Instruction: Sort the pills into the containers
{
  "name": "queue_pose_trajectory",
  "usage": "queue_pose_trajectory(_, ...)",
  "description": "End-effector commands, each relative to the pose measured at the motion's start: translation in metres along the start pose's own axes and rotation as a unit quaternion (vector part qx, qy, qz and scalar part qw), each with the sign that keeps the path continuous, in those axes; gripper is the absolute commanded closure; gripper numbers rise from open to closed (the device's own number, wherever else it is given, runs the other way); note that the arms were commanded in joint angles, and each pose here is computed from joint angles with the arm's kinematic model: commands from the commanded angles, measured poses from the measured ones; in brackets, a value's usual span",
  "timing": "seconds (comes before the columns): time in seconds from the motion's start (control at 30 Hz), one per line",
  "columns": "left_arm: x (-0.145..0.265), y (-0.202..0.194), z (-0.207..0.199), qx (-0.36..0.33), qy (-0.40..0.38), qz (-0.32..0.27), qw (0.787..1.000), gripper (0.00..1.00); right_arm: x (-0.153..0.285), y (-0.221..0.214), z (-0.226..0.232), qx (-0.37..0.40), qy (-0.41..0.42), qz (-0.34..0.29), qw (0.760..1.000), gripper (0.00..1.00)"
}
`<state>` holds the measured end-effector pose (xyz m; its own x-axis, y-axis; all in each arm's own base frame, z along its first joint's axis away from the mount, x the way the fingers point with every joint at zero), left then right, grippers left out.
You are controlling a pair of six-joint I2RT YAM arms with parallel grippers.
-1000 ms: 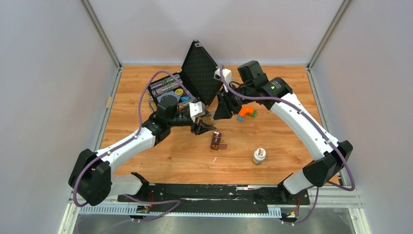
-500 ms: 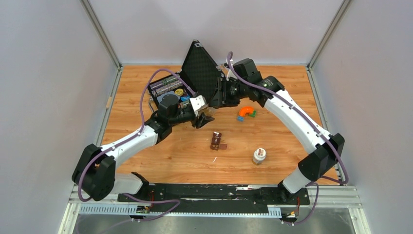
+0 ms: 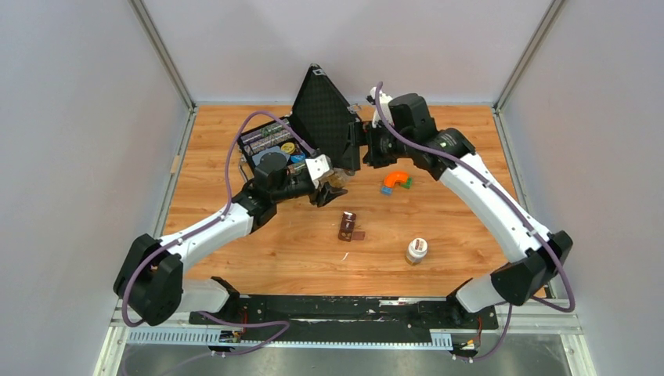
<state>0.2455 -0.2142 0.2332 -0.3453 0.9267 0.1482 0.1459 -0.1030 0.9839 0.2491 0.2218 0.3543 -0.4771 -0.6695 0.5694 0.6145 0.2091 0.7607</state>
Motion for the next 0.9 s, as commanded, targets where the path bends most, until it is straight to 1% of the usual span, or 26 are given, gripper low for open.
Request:
queue_pose_trajectory(0.0,0.006,0.022,-0.011,-0.034,-0.047,-0.033,0.998,1.00,0.038,-0.006,0.007,0.175,0.086,-0.046,0.980,0.11)
queue_pose_trajectory(0.13,0.008,0.024,-0.018,-0.040,-0.087,-0.025,0.995,1.00,0.050,-0.018,0.009,0.246,0.127,-0.052,0.959,0.12)
queue_pose_trajectory(0.23,0.011,0.025,-0.022,-0.045,-0.112,-0.018,0.993,1.00,0.052,-0.019,0.009,0.267,0.134,-0.053,0.953,0.14)
queue_pose_trajectory(0.37,0.012,0.027,-0.027,-0.045,-0.145,-0.012,0.988,1.00,0.049,-0.022,0.010,0.275,0.166,-0.031,0.946,0.19)
queue_pose_trajectory(0.47,0.012,0.029,-0.030,-0.045,-0.160,-0.011,0.986,1.00,0.048,-0.025,0.014,0.275,0.205,-0.009,0.939,0.16)
queue_pose_trajectory(0.63,0.012,0.031,-0.030,-0.046,-0.165,-0.011,0.985,1.00,0.040,-0.027,0.016,0.274,0.201,0.008,0.941,0.16)
queue_pose_trajectory(0.73,0.012,0.031,-0.030,-0.046,-0.164,-0.012,0.985,1.00,0.034,-0.025,0.015,0.269,0.180,0.012,0.946,0.22)
queue_pose_trajectory(0.83,0.012,0.031,-0.029,-0.048,-0.160,-0.012,0.986,1.00,0.029,-0.022,0.014,0.259,0.158,0.009,0.953,0.35)
queue_pose_trajectory(0.87,0.012,0.032,-0.029,-0.051,-0.159,-0.014,0.986,1.00,0.028,-0.021,0.014,0.253,0.153,0.006,0.955,0.41)
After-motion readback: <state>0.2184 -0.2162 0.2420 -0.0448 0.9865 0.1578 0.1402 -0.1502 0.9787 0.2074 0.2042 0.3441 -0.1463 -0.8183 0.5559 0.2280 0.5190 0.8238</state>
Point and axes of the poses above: each gripper's point midway between its finger pads, its own x axis back along the fingers, its own z axis along the line the jaws close on, y = z × x, the point moved 10 cm from there along x, back along the fingers, and after that the axes turned 15 degrees about x, right-handed, at the moved point
